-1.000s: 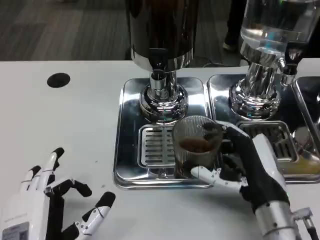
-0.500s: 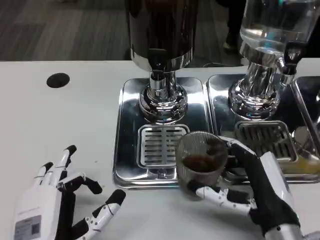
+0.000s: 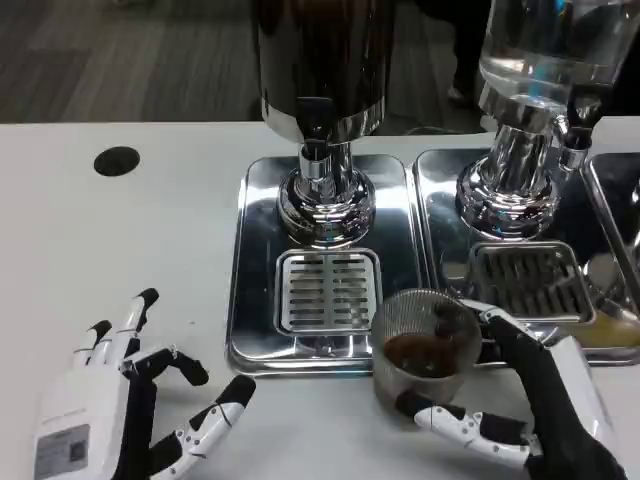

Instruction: Grasp the cup under the faucet to collect the drink, then remove the cup.

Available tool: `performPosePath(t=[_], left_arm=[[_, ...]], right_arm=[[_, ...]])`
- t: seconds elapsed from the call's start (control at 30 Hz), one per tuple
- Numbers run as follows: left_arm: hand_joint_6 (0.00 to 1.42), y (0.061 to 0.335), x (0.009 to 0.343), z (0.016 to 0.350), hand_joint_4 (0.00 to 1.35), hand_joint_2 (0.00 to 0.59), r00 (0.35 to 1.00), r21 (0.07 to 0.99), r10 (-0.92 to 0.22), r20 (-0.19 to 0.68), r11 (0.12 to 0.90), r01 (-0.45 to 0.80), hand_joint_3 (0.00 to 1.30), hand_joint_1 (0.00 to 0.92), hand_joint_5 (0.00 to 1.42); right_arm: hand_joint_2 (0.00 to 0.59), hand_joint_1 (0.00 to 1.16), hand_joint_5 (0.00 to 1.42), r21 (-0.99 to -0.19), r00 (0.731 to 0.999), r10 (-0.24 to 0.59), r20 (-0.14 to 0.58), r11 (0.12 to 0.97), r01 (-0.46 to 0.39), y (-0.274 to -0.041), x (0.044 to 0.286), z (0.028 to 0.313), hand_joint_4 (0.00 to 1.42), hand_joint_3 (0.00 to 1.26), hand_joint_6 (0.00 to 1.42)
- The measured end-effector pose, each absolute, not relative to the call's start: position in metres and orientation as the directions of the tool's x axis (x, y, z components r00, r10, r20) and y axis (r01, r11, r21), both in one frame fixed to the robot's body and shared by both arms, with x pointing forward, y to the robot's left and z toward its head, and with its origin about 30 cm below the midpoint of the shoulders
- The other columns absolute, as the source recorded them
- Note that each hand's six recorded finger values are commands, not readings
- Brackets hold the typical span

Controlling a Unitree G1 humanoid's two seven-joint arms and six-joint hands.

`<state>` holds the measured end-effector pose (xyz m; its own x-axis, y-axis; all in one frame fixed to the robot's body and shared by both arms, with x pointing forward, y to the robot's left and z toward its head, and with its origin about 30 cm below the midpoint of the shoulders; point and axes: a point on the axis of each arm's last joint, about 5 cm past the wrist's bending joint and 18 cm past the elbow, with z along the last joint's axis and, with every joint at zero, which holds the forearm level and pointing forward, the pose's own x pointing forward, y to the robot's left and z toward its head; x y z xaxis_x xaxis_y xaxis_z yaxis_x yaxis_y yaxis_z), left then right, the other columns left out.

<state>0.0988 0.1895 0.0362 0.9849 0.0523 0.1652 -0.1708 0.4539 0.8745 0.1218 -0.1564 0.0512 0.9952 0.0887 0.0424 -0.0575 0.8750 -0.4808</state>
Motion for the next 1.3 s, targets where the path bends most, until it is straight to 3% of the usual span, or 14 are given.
performPosePath(t=[0.47,0.9,1.3], left_arm=[[0.12,0.188,0.090,0.040,0.03,0.131,0.988,0.881,0.052,0.149,0.447,-0.156,0.74,0.000,0.18],[0.11,0.191,0.082,0.038,0.03,0.131,0.990,0.885,0.067,0.127,0.443,-0.143,0.74,0.000,0.19],[0.11,0.193,0.080,0.038,0.04,0.132,0.988,0.883,0.077,0.135,0.442,-0.155,0.74,0.000,0.19]], right_arm=[[0.189,0.79,0.49,-0.489,0.993,0.099,0.061,0.870,-0.057,-0.160,0.109,0.050,0.63,0.62,0.39],[0.190,0.77,0.47,-0.495,0.993,0.111,0.036,0.865,-0.079,-0.160,0.107,0.033,0.63,0.61,0.39],[0.179,0.75,0.38,-0.527,0.989,0.132,0.064,0.846,-0.078,-0.164,0.108,0.029,0.43,0.37,0.35]])
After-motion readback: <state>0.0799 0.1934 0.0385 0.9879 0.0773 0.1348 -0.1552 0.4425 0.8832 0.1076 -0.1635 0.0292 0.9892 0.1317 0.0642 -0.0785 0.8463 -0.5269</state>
